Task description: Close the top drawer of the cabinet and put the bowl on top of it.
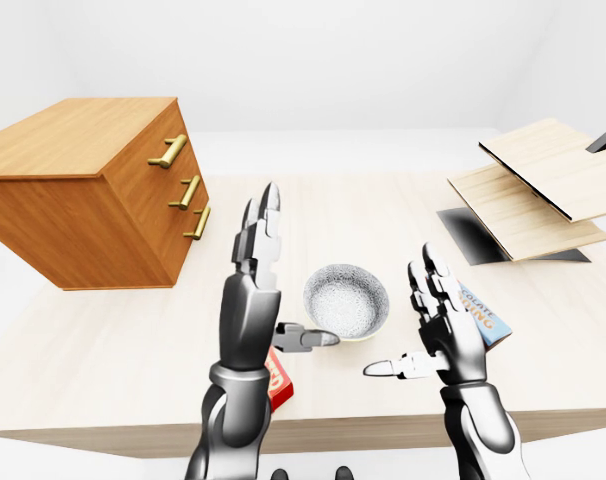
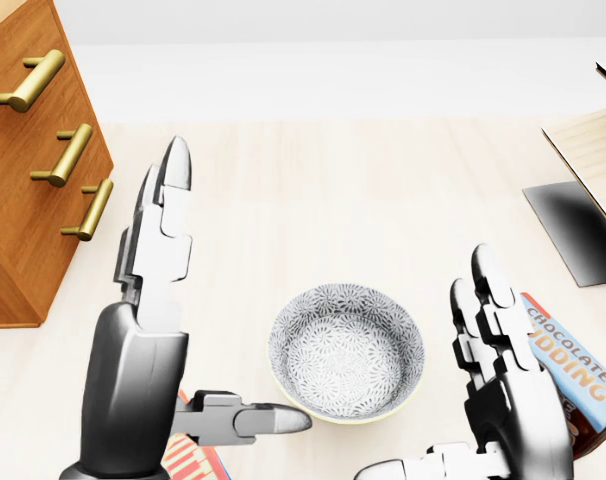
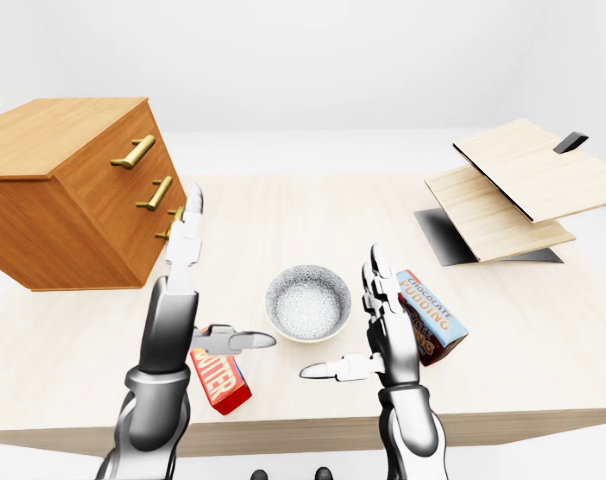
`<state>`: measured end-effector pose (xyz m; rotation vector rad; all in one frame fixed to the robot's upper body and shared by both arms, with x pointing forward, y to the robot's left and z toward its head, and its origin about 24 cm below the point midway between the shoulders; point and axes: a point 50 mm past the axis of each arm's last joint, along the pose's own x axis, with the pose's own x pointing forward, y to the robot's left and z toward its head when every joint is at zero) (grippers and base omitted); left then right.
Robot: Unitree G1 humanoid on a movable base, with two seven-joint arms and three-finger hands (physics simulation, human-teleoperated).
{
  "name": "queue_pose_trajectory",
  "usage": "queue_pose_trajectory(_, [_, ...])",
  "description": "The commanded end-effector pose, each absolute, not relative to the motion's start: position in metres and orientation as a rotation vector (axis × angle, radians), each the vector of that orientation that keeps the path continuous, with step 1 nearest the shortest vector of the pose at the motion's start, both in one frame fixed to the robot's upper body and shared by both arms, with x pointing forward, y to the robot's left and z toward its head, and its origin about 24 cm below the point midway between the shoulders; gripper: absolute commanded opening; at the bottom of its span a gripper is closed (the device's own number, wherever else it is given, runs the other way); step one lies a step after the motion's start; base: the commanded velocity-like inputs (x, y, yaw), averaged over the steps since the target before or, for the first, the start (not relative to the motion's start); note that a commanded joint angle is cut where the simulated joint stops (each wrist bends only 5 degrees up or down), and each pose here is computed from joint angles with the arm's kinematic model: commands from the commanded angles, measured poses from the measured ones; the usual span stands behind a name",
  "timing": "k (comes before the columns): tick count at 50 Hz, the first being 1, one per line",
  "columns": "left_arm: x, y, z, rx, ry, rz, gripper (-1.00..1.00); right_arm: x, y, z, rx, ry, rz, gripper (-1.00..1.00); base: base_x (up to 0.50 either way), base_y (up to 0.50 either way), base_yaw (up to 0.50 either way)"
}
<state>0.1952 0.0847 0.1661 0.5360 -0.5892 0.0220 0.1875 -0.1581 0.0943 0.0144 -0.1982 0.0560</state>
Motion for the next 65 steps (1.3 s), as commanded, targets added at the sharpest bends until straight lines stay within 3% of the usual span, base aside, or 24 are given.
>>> queue_pose_trajectory(1, [0.190,0.072,0.159,0.634,-0.608,0.074,1.00,0.188,-0.160,0.094,0.016,-0.198,0.050,1.00,0.00,0.00,0.00])
queue_pose_trajectory(32, [0.197,0.034,0.140,0.845,-0.606,-0.025,1.00,0.178,-0.168,0.106,0.027,-0.227,0.034,1.00,0.00,0.00,0.00])
queue_pose_trajectory(65, [0.225,0.011,0.081,1.109,-0.416,-0.179,1.00,0.174,-0.174,0.112,0.048,-0.243,0.020,1.00,0.00,0.00,0.00])
